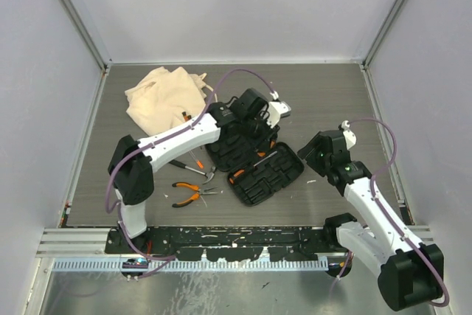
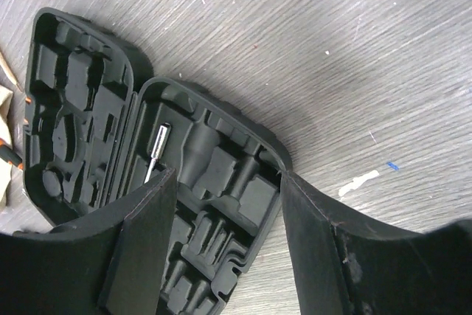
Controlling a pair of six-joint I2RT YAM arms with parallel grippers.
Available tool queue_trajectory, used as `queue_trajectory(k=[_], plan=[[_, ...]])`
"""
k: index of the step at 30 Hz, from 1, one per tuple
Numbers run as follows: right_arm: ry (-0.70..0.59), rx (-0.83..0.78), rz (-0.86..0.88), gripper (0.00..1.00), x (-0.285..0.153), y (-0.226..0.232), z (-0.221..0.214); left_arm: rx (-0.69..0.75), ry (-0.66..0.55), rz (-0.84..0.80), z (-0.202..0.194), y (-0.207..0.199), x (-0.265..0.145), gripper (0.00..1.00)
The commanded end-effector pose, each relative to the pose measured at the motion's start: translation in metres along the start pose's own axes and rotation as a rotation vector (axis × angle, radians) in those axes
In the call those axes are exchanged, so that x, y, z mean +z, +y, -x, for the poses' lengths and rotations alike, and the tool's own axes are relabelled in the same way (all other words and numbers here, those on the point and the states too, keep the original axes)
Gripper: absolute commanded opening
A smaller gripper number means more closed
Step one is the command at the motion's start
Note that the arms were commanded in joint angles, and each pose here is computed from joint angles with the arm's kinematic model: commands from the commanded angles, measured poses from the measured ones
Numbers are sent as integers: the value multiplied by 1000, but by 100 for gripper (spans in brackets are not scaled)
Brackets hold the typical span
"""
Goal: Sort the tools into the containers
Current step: Pick up the screwdriver from the center of the board, then place the screwdriver in the storage box.
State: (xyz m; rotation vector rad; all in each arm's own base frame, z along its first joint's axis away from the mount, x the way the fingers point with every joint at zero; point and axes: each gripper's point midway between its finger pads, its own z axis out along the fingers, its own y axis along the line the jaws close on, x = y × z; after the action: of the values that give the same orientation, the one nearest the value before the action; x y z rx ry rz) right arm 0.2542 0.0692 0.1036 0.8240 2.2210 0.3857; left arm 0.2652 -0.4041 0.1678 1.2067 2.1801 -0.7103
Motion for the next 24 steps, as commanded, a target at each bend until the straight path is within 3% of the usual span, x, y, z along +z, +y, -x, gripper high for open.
queue_trajectory(k=[1, 13, 24], plan=[[-5, 68, 63, 63, 1, 9, 6, 67, 2, -72, 11, -21, -3, 23], [52, 157, 82, 63, 7, -7, -5, 113, 100, -98, -10, -25, 26, 27], [47, 164, 96, 63, 5, -8, -5, 142, 77, -121, 7, -26, 50, 28]])
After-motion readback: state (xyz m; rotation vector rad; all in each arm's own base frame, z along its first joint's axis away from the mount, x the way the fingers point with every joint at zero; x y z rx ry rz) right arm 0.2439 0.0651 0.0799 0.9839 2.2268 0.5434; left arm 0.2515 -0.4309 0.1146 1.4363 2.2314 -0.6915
